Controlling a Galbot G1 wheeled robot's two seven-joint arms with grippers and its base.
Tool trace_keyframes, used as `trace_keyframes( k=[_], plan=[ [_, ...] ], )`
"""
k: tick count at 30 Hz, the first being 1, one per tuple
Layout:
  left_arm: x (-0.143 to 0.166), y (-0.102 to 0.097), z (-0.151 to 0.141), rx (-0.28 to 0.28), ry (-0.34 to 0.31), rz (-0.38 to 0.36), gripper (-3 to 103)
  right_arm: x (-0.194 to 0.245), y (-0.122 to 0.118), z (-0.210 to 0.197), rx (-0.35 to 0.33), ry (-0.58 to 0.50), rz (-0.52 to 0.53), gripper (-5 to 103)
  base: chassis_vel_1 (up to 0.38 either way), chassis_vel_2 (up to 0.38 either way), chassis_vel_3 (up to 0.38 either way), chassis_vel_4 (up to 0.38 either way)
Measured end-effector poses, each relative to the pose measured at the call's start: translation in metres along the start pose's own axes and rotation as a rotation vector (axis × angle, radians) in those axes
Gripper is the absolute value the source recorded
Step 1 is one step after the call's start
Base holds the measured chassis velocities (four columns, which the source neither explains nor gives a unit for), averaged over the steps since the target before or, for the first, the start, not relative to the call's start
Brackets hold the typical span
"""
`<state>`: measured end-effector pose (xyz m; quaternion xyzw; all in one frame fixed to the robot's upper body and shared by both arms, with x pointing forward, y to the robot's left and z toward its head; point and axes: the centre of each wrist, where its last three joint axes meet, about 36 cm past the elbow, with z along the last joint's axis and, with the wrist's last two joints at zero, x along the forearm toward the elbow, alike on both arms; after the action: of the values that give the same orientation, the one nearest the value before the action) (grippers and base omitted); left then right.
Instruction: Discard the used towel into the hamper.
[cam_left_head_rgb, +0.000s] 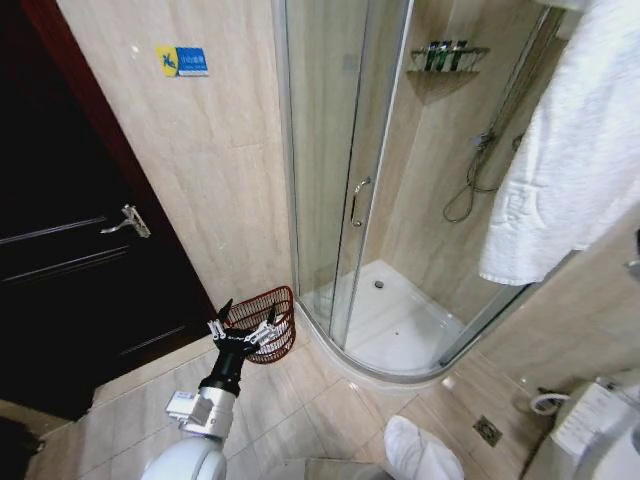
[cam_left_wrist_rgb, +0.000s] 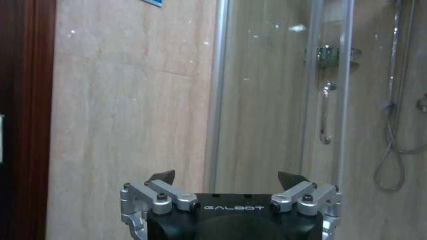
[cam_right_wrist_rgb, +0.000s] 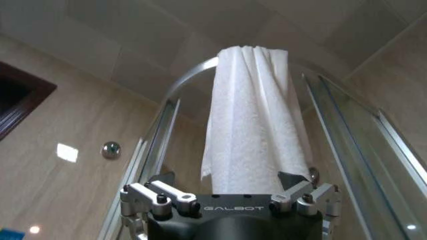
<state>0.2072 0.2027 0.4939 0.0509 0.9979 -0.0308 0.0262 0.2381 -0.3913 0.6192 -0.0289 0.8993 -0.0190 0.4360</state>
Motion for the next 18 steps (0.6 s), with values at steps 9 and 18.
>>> trace_keyframes(
  k=[9, 18],
  plan=[
    [0.0, 0.0, 0.0, 0.0, 0.0, 0.0, 100, -0.035, -0.026, 0.018, 0.068, -0.032, 0.069, 100, 0.01, 0.014, -0.005, -0.013],
    [0.0, 0.0, 0.0, 0.0, 0.0, 0.0, 100, -0.087, -0.048, 0.021, 0.104, -0.094, 0.109, 100, 0.0, 0.0, 0.0, 0.0]
  ],
)
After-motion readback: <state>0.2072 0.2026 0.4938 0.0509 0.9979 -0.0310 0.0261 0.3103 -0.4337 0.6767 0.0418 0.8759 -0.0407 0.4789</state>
